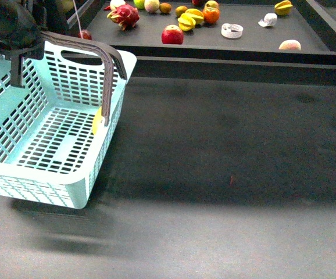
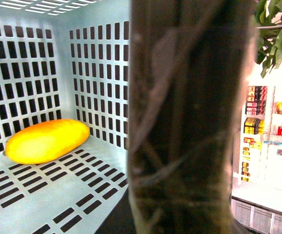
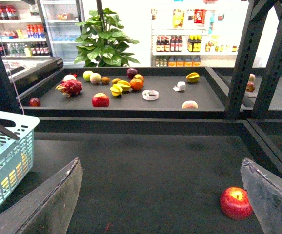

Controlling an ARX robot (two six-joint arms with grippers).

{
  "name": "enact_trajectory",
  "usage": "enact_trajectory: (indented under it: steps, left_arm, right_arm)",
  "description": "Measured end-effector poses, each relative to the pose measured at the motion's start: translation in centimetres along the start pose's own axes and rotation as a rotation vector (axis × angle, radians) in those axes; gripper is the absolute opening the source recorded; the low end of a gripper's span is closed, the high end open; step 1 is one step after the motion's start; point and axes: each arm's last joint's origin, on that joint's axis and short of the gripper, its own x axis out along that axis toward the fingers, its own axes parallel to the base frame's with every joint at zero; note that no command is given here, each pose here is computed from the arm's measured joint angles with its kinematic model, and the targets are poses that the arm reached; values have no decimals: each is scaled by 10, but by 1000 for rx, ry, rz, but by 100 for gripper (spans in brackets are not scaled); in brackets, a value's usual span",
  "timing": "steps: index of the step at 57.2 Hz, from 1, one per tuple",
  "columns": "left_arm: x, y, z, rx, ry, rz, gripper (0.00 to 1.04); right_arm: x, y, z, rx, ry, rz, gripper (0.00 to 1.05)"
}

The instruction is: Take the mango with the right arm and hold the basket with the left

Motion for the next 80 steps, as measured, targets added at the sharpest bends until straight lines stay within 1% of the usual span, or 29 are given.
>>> enact_trajectory:
  steps: [7, 15, 16, 19, 20, 26, 27, 29, 36, 39, 41, 43, 47, 59, 64, 69, 74, 80]
  left_arm:
    - [4, 6, 0, -32, 22, 13, 8]
    - [7, 9, 6, -80, 28, 24, 8]
    - [7, 10, 6, -84, 27, 30, 10]
    - [7, 11, 7, -83, 24, 44, 20]
    - [7, 11, 7, -82, 24, 47, 22]
    - [7, 12, 8, -62, 23, 86, 43]
    - [7, 12, 8, -60, 23, 87, 45]
    - [6, 12, 8, -51, 24, 95, 52]
    - [-3, 9, 10, -17, 23, 93, 72]
    - [-15, 4, 14, 9, 16, 79, 84]
    - [-26, -2, 19, 32, -4, 61, 95]
    - [-34, -6, 23, 48, -10, 46, 100]
    - [-46, -10, 31, 66, -28, 16, 98]
    - [-90, -7, 56, 158, -89, -44, 99]
    - [-109, 0, 67, 195, -122, -46, 99]
    - [-126, 13, 78, 226, -151, -44, 99]
    - [-143, 24, 87, 253, -169, -48, 99]
    - [-161, 30, 93, 295, -210, -70, 99]
  right_arm:
    - [0, 0, 0, 0, 0, 0, 97]
    - [0, 0, 0, 0, 0, 0, 97]
    - [0, 0, 0, 0, 0, 0, 97]
    - [0, 0, 0, 0, 0, 0, 97]
    - [0, 0, 0, 0, 0, 0, 97]
    - [0, 0, 0, 0, 0, 0, 97]
    - [0, 0, 0, 0, 0, 0, 97]
    - [0, 0, 0, 0, 0, 0, 97]
    - [0, 0, 0, 0, 0, 0, 97]
    - [0, 0, 0, 0, 0, 0, 97]
    - [0, 0, 0, 0, 0, 0, 97]
    - [0, 0, 0, 0, 0, 0, 97]
    - [0, 0, 0, 0, 0, 0, 97]
    - [0, 0, 0, 0, 0, 0, 97]
    - [0, 0, 0, 0, 0, 0, 97]
    - [0, 0, 0, 0, 0, 0, 97]
    - [0, 0, 0, 0, 0, 0, 97]
    - [0, 0, 0, 0, 0, 0, 97]
